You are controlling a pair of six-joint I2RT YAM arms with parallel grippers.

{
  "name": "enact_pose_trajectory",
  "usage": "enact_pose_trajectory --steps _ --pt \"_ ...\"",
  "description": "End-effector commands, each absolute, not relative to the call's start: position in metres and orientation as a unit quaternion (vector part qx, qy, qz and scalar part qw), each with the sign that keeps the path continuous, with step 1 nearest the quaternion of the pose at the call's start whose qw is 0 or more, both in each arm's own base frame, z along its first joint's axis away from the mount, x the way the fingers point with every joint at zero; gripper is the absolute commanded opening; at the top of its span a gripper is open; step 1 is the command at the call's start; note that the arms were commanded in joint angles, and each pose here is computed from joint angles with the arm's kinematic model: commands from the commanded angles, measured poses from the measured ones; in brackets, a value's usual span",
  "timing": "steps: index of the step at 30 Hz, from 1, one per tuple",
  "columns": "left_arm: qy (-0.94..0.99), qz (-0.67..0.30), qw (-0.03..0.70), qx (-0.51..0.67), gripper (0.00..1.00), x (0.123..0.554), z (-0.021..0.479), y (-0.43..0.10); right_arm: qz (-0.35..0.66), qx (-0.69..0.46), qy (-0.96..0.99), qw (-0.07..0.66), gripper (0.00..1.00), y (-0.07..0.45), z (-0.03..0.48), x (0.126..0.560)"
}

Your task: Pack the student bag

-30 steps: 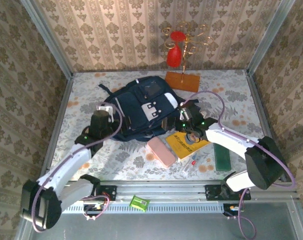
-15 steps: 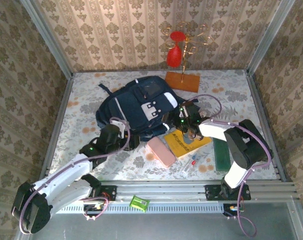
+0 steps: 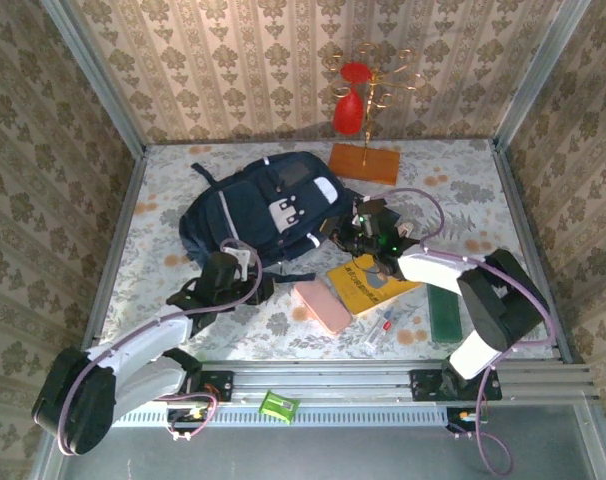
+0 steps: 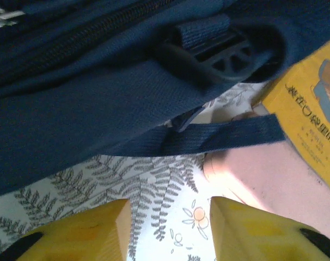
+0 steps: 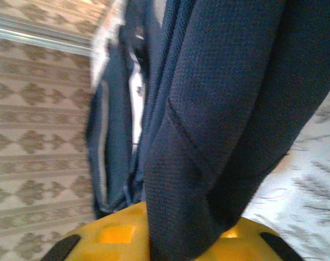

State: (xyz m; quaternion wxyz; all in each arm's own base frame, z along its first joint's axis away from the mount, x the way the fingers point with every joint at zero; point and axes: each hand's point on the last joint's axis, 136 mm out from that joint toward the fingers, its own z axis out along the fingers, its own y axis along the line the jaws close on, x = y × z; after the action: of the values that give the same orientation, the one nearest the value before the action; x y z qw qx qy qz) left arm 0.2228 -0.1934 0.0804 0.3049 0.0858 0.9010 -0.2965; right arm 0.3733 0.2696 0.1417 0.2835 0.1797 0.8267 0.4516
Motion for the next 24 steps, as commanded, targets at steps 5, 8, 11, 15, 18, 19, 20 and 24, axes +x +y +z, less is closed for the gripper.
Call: enact_pose_trajectory --steps 5,8,11,15,18,19,20,24 --pt "0.856 -0.332 0.383 0.102 0.54 0.222 0.122 -0.195 0.541 0.198 0.718 0.390 0.12 0.285 0.255 0.372" --pt "0.846 -0.318 0.417 0.098 0.61 0.219 0.135 -0.182 0.550 0.200 0.699 0.410 0.10 0.290 0.275 0.372" --pt "0.838 -0.294 0.451 0.092 0.66 0.220 0.143 -0.169 0.560 0.199 0.684 0.423 0.09 0.294 0.294 0.371" --pt "0.825 -0.296 0.470 0.102 0.69 0.222 0.153 -0.170 0.565 0.194 0.676 0.432 0.08 0.299 0.311 0.370" --pt "0.835 -0.288 0.458 0.102 0.69 0.226 0.150 -0.173 0.564 0.194 0.673 0.437 0.08 0.297 0.318 0.370" --pt "0.838 -0.287 0.453 0.100 0.68 0.228 0.148 -0.174 0.563 0.195 0.673 0.439 0.08 0.296 0.319 0.369" --pt "0.840 -0.286 0.451 0.098 0.67 0.230 0.147 -0.175 0.563 0.195 0.672 0.440 0.08 0.296 0.321 0.369" --pt "0.838 -0.284 0.455 0.096 0.66 0.240 0.149 -0.181 0.563 0.193 0.672 0.441 0.07 0.296 0.322 0.369"
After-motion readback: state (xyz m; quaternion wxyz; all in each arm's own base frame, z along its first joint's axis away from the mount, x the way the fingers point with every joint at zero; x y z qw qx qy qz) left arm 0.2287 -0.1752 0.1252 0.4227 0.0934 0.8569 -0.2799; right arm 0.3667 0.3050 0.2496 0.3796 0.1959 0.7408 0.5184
